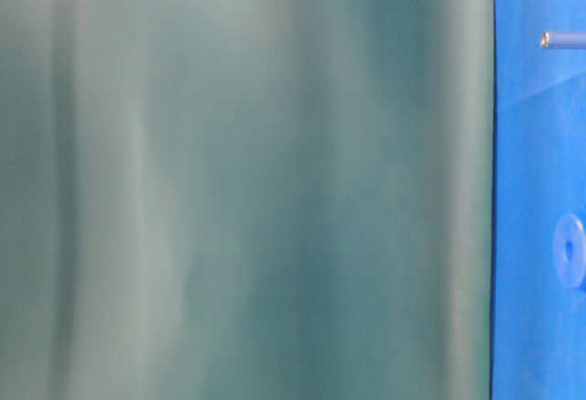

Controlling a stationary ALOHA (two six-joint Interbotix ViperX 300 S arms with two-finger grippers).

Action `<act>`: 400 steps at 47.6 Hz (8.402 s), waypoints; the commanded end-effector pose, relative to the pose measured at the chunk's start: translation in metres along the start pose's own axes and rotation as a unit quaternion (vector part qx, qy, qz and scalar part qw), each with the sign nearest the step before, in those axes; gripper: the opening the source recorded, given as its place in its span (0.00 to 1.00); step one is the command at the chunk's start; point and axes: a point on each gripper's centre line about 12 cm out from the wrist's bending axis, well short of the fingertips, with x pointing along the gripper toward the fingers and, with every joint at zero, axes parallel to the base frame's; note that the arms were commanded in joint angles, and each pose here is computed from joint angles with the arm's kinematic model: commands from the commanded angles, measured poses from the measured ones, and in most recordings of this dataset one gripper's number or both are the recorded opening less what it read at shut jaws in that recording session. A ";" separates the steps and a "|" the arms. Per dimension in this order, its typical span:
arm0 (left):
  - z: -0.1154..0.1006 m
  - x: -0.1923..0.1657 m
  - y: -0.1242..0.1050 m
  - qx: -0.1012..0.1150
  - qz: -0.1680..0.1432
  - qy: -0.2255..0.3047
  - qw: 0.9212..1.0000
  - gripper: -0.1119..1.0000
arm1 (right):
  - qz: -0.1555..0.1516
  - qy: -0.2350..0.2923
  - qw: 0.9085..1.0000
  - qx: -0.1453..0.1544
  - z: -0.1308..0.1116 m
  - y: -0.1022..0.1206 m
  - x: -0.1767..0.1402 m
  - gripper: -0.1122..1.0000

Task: Insert the shaft placed at a random location into the center hole of the small gear at another random location.
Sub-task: 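Lower the open right gripper over the small silver shaft, then close the right gripper on the silver shaft and lift it, then carry the shaft with the right gripper left over the blue gear, then align the shaft over the gear's center hole and lower it in, then open the right gripper to release the shaft in the gear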

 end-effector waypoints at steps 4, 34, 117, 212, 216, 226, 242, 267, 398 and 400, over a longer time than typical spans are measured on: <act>0.003 0.002 -0.001 -0.003 -0.003 -0.002 1.000 0.10 | -0.001 -0.019 1.000 -0.005 0.016 -0.001 0.005 0.07; 0.002 0.001 -0.001 -0.002 -0.002 0.002 1.000 0.10 | -0.087 0.092 0.992 0.029 -0.049 -0.038 0.036 0.18; 0.002 -0.007 -0.001 -0.002 -0.002 0.000 1.000 0.10 | -0.172 0.211 0.960 0.064 -0.189 -0.077 0.089 0.13; 0.001 -0.007 -0.001 -0.003 -0.002 0.005 1.000 0.10 | -0.094 0.195 0.974 0.062 -0.126 -0.056 0.235 0.13; 0.001 -0.007 -0.001 -0.002 -0.002 0.005 1.000 0.10 | -0.094 0.199 0.974 0.063 -0.129 -0.056 0.235 0.13; 0.001 -0.006 -0.001 -0.002 -0.002 0.005 1.000 0.10 | -0.097 0.214 0.970 0.066 -0.143 -0.056 0.234 0.13; 0.001 -0.006 -0.001 -0.003 -0.002 0.006 1.000 0.10 | -0.098 0.221 0.968 0.067 -0.150 -0.057 0.234 0.13; 0.001 -0.007 -0.001 -0.003 -0.002 0.005 1.000 0.10 | -0.093 0.190 0.976 0.056 -0.118 -0.056 0.230 0.13; 0.000 -0.006 -0.001 -0.003 -0.002 0.009 1.000 0.10 | -0.101 0.189 0.974 0.070 -0.123 -0.056 0.230 0.77; 0.000 -0.007 -0.001 -0.003 -0.002 0.008 1.000 0.10 | -0.100 0.188 0.975 0.071 -0.118 -0.056 0.228 0.77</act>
